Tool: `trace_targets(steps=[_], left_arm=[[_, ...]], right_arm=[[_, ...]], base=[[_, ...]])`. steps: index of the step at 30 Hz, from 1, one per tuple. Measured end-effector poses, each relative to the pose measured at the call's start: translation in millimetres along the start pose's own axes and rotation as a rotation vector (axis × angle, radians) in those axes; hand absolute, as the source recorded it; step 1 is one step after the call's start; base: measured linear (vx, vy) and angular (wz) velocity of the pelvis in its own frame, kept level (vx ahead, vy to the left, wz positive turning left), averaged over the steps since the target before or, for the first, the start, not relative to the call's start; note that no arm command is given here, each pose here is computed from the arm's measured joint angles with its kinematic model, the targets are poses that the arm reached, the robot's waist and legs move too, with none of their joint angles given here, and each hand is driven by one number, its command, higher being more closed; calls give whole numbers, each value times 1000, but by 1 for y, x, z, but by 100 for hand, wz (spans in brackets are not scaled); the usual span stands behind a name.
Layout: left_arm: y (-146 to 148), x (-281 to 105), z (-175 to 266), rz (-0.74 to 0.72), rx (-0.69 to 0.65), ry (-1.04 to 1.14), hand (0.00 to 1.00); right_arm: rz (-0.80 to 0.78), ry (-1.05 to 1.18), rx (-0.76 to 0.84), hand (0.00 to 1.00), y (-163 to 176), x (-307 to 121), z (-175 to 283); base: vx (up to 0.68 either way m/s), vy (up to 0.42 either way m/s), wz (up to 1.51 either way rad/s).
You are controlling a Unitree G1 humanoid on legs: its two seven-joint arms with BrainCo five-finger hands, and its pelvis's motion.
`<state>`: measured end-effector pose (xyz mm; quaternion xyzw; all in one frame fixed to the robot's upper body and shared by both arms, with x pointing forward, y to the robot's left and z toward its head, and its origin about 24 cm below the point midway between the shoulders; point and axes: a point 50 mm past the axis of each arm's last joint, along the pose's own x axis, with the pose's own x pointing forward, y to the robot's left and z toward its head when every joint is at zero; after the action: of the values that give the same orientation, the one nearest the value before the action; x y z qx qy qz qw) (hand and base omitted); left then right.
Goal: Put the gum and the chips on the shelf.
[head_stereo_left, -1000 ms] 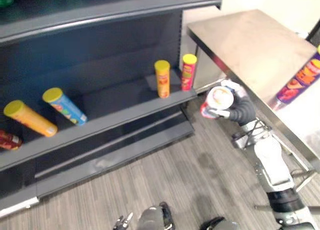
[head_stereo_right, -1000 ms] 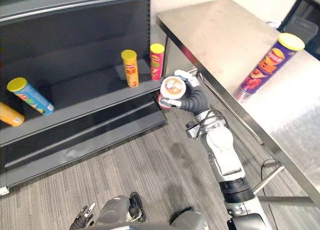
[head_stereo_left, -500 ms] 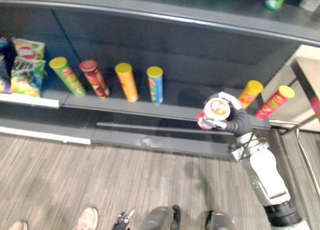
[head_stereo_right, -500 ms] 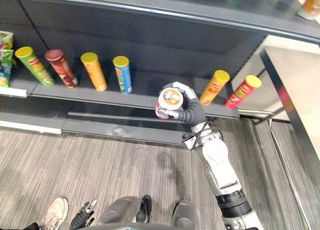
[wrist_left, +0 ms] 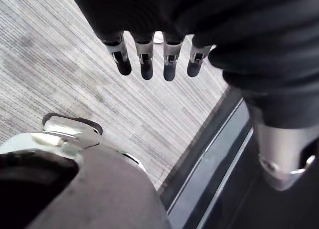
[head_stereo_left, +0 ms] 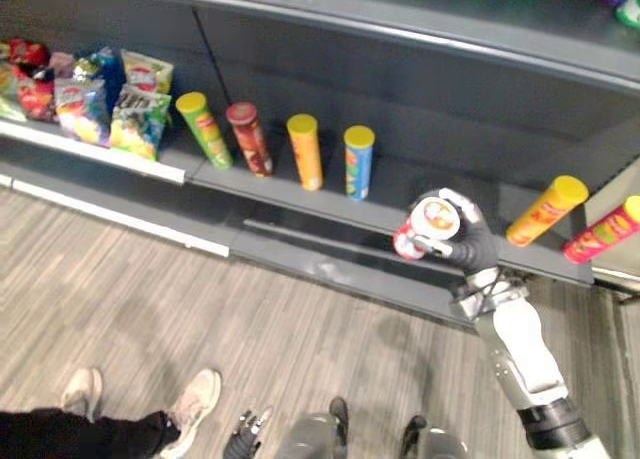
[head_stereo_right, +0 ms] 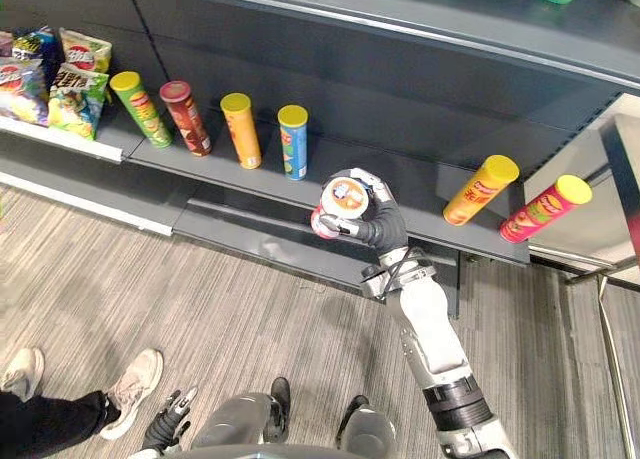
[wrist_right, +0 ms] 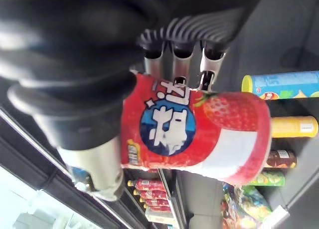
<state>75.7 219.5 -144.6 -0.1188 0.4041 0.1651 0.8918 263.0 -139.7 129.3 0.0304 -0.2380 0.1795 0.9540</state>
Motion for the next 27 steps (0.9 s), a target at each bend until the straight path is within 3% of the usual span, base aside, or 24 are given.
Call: trace_targets(steps=[27], left_arm=[[-4, 2, 2, -30, 61, 9, 0]], right_arm=[[-6, 8, -51, 100, -5, 4, -1]], base=[[-1, -14, -8]])
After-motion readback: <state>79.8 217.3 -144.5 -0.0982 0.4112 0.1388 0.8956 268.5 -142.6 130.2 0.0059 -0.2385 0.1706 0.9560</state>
